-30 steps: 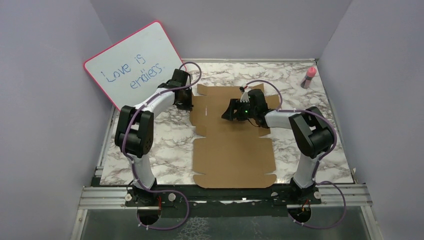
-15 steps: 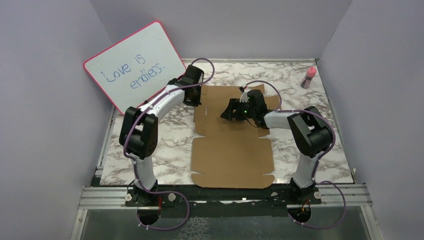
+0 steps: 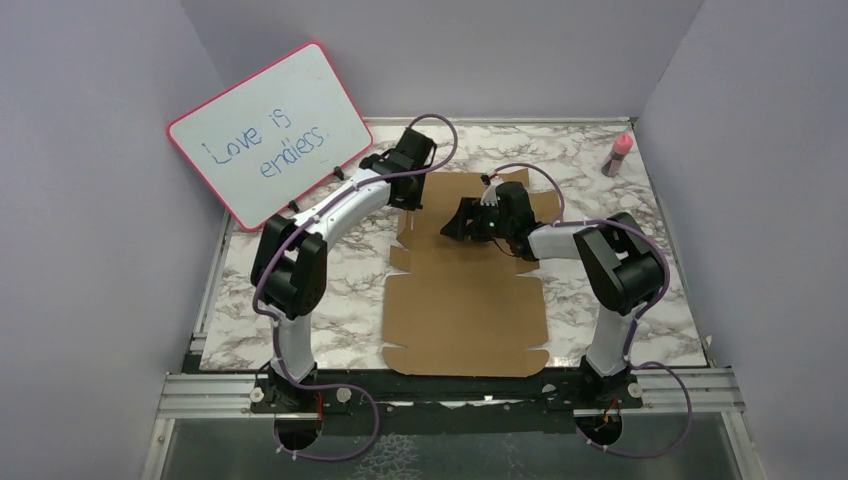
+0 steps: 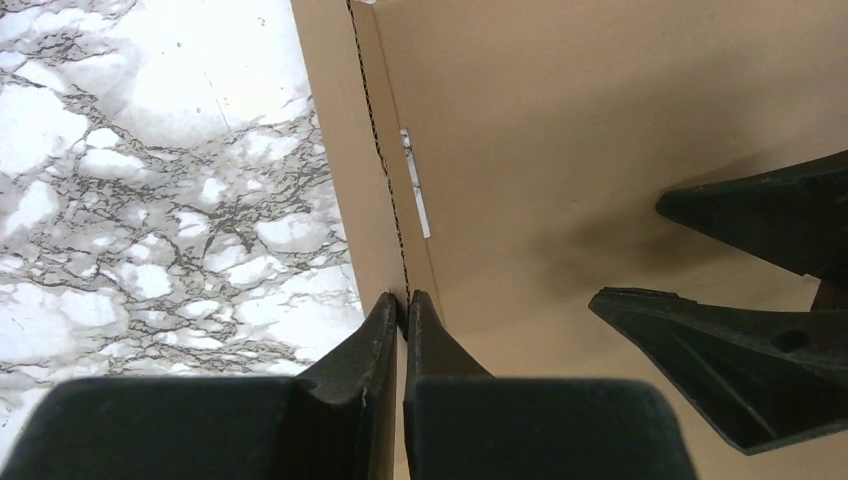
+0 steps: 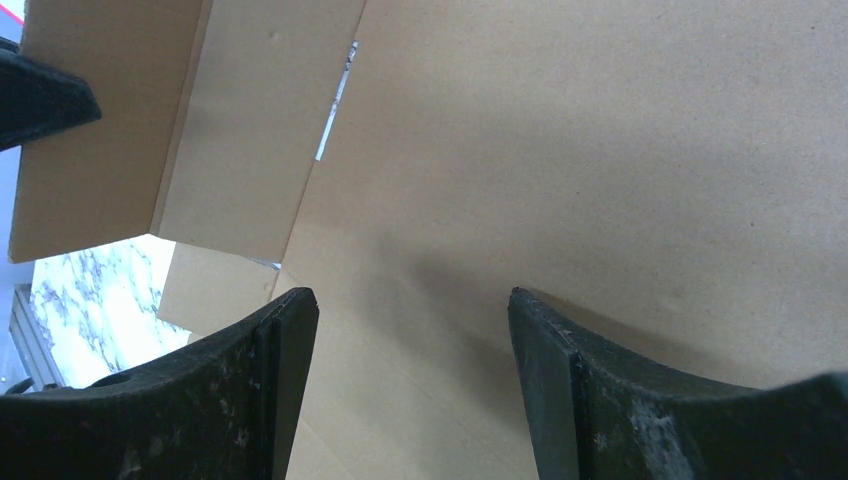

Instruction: Fold the paper box

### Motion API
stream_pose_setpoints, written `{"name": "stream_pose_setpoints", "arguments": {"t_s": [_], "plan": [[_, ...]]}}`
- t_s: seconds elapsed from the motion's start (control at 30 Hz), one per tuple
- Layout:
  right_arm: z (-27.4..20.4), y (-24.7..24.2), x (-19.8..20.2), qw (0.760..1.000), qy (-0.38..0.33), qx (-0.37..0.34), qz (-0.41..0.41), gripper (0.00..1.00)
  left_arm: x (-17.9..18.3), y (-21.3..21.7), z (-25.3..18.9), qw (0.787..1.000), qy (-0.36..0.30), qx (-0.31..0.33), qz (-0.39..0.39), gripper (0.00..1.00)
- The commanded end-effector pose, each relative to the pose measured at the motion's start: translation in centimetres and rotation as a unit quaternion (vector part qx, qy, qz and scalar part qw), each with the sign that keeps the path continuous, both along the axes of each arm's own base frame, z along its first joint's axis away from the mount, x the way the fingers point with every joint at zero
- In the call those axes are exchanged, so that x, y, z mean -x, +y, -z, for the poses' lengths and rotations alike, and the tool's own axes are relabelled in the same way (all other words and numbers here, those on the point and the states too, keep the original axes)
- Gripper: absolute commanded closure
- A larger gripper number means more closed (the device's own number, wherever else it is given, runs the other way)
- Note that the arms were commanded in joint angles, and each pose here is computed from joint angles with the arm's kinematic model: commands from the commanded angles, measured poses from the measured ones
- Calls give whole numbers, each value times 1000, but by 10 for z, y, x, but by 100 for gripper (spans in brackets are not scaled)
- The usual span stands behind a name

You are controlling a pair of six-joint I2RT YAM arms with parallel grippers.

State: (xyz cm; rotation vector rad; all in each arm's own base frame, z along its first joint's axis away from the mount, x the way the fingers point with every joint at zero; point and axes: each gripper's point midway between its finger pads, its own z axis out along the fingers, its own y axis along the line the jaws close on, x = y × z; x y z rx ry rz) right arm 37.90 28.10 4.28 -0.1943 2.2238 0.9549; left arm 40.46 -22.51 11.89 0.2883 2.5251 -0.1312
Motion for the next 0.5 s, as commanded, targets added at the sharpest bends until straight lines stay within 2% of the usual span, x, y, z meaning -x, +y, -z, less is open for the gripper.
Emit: {"name": "stream_pose_setpoints", "arguments": {"t_s": [0.0, 0.47], "plan": [[43, -4, 25, 998, 64, 25, 1, 25, 12, -30, 19, 999, 26, -5, 31, 96], [45, -7, 27, 998, 64, 28, 7, 25, 25, -72, 31, 997, 32, -8, 67, 94]]}}
